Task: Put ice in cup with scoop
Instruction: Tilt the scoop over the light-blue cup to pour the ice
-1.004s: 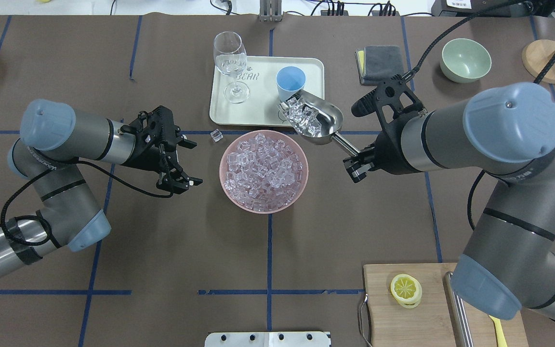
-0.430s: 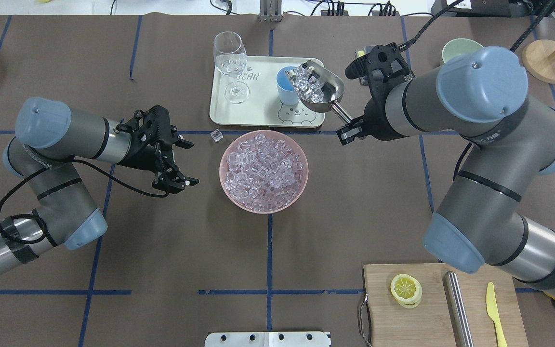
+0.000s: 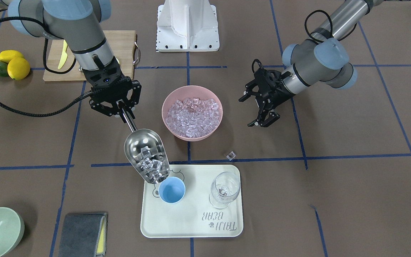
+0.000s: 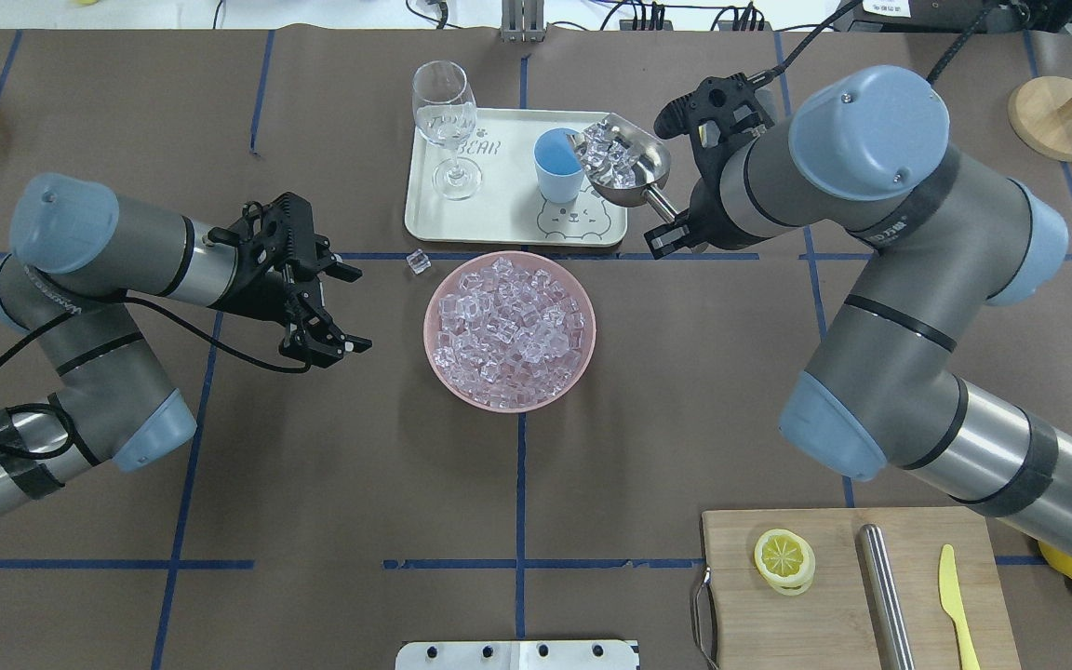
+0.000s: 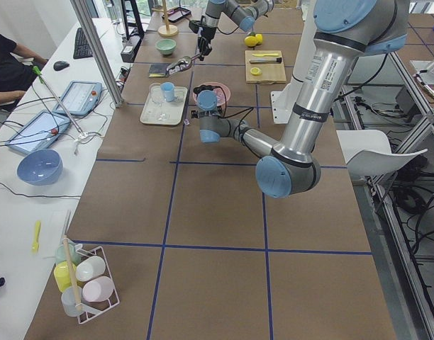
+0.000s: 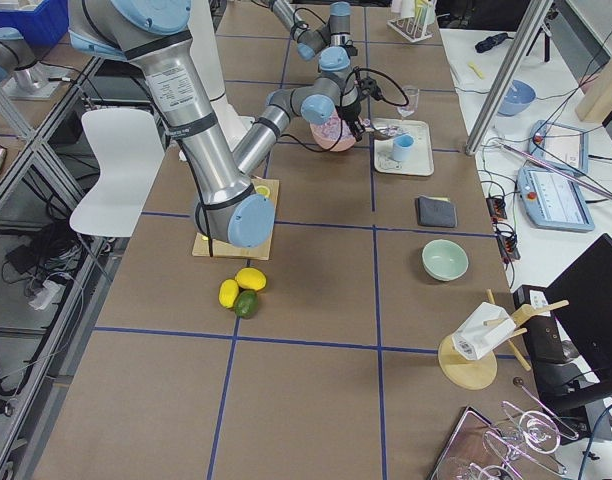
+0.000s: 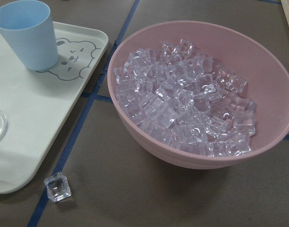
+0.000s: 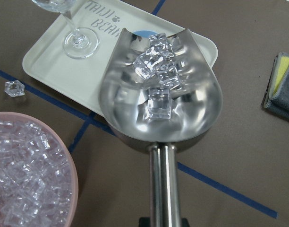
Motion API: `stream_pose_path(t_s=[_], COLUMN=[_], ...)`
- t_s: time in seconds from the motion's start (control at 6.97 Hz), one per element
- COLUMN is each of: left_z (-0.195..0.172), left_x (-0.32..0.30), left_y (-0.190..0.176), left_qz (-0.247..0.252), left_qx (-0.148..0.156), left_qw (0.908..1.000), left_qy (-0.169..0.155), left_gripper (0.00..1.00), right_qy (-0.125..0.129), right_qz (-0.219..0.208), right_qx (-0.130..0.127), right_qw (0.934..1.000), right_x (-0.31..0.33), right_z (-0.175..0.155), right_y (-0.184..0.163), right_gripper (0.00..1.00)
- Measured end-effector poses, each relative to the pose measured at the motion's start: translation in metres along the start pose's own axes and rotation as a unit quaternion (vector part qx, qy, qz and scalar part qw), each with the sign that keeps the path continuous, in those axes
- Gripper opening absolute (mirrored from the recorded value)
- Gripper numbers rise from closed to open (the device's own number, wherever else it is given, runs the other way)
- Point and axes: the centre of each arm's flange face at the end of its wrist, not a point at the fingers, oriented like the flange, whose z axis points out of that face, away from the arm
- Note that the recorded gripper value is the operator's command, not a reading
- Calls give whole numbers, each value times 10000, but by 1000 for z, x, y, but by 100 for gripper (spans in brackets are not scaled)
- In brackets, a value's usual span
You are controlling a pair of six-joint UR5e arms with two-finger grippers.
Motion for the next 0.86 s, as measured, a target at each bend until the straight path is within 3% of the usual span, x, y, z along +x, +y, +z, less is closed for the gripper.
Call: stream_pose_path(t_s=[0.86], left_z=[-1], left_x=[-4], left_y=[3], left_qz=[-63], left_qx=[-80], left_qw=[9999], left_qy=[-23], left_gripper=[100], right_qy=[422], right_qz=[-551], right_qx=[-673], right_qw=[9953], right_x=[-10], right_z=[3], right_y=[-44], right_gripper=[0])
